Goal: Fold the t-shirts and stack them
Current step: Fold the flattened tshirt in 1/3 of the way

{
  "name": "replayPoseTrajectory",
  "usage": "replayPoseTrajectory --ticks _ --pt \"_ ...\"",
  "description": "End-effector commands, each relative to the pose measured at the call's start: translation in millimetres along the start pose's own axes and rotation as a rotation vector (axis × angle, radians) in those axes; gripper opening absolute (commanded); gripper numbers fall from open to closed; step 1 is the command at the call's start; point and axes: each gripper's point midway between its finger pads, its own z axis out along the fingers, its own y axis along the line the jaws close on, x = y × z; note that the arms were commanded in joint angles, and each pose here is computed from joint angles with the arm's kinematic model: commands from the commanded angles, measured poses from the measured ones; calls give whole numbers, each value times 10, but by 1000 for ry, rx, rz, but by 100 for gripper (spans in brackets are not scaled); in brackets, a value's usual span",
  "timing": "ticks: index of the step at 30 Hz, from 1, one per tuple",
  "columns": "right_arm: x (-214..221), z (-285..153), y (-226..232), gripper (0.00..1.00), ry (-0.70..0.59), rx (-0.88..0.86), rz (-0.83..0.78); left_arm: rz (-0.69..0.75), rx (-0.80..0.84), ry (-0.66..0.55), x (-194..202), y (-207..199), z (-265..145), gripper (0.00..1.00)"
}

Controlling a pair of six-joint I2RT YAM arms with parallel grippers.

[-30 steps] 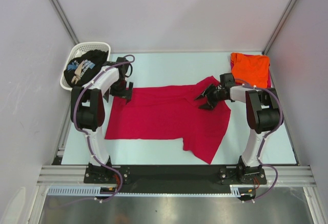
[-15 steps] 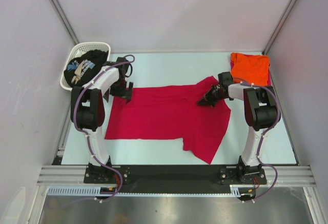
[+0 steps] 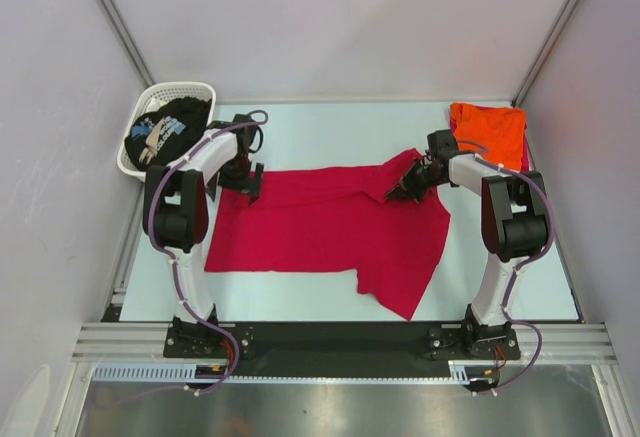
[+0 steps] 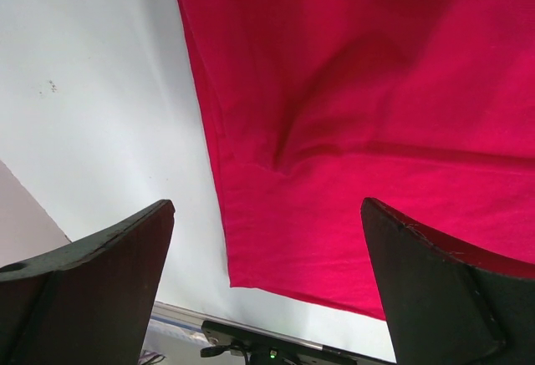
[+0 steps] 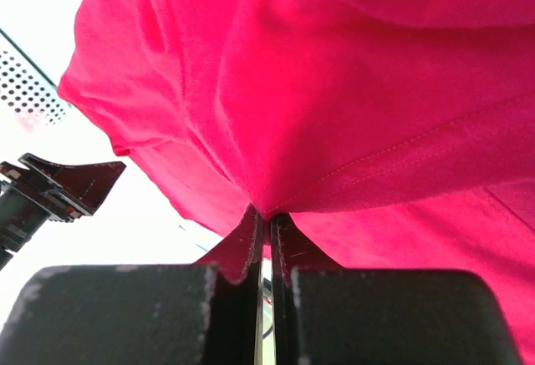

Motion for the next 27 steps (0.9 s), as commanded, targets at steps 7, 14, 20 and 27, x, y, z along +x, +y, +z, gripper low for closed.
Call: replayPoseTrajectory --ticks 7,14,20,27 --pt "230 -111 -71 0 83 68 -21 24 5 -38 -113 -29 -97 100" --pt "312 -126 -120 0 109 93 -29 24 7 -35 -107 -34 -89 99" --pt "397 -26 -369 0 156 171 -1 25 13 -36 -109 -50 -90 100" --pt "539 126 -707 5 267 295 -6 22 17 -46 -119 -46 -130 100"
